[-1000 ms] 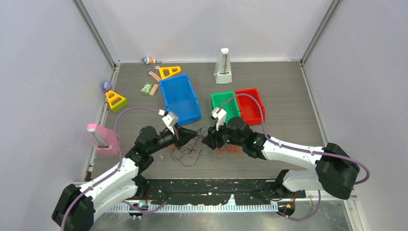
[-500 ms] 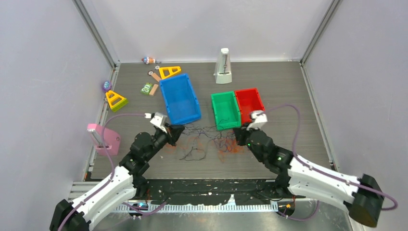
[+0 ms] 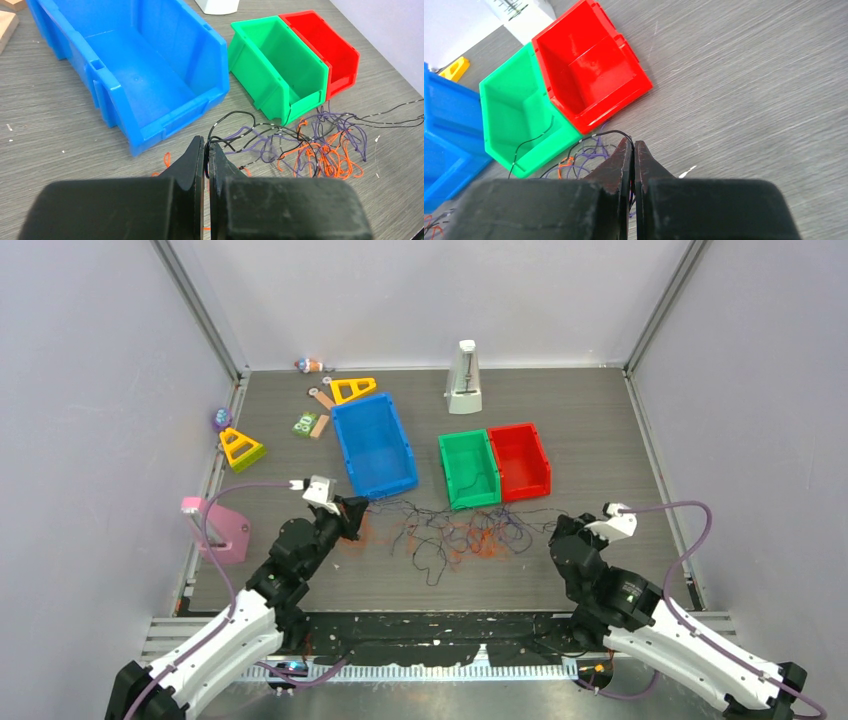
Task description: Untangle the cables
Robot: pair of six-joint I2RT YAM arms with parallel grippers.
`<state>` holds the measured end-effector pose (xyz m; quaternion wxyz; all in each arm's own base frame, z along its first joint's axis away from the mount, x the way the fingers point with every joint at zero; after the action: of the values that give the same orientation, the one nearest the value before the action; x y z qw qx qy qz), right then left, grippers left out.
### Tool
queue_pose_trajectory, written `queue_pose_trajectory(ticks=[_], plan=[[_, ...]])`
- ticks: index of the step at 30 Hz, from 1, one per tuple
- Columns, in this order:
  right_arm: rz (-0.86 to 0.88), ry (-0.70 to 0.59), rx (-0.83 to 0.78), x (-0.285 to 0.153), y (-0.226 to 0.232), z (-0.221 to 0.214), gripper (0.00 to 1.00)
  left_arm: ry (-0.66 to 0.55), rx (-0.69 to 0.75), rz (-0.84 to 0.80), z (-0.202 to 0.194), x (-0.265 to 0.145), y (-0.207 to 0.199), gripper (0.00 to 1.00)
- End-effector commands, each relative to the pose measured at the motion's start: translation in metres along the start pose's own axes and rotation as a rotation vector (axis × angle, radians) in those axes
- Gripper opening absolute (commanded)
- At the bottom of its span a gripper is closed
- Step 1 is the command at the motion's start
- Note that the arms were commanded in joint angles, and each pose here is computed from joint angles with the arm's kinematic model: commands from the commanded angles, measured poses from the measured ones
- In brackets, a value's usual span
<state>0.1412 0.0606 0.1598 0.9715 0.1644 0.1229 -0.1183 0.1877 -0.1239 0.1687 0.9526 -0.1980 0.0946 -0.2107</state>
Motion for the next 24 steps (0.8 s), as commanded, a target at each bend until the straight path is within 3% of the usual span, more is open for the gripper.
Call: queue_pose_trajectory(ticks=[1,12,19,22,23,24], plan=[[-0.096,-0.062,0.042,-0.004,-0.01,0.019,0.05,-0.041,0.023,0.016,0.005,0.003,0.003,0.0],[-0.217,-0.122,0.081,-0.015,-0.035,0.041,0.05,-0.054,0.041,0.048,0.006,0.001,0.007,0.0],[-0.298,-0.235,0.107,-0.028,-0.05,0.079,0.05,-0.1,-0.117,0.38,0.022,-0.018,0.031,0.0],[-0.274,-0.212,0.053,-0.027,-0.038,0.085,0.06,-0.101,-0.124,0.345,0.031,-0.021,0.023,0.0],[-0.267,-0.192,-0.031,-0.027,-0.037,0.085,0.06,-0.096,-0.123,0.316,0.035,-0.021,0.019,0.0],[-0.221,-0.177,-0.002,-0.026,-0.025,0.087,0.05,-0.094,-0.121,0.288,0.04,-0.021,0.014,0.0]])
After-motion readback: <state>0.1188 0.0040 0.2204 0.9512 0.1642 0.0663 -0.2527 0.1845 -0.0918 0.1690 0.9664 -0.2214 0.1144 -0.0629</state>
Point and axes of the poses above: each gripper's point midway between its finger pads, its own x axis out along the fingers, its own y axis along the line the jaws close on, z = x × y, the point moved 7 cm from there along -x, back along the fingers, and after that the axes turned 8 degrees about -x, right-handed, at the moved point
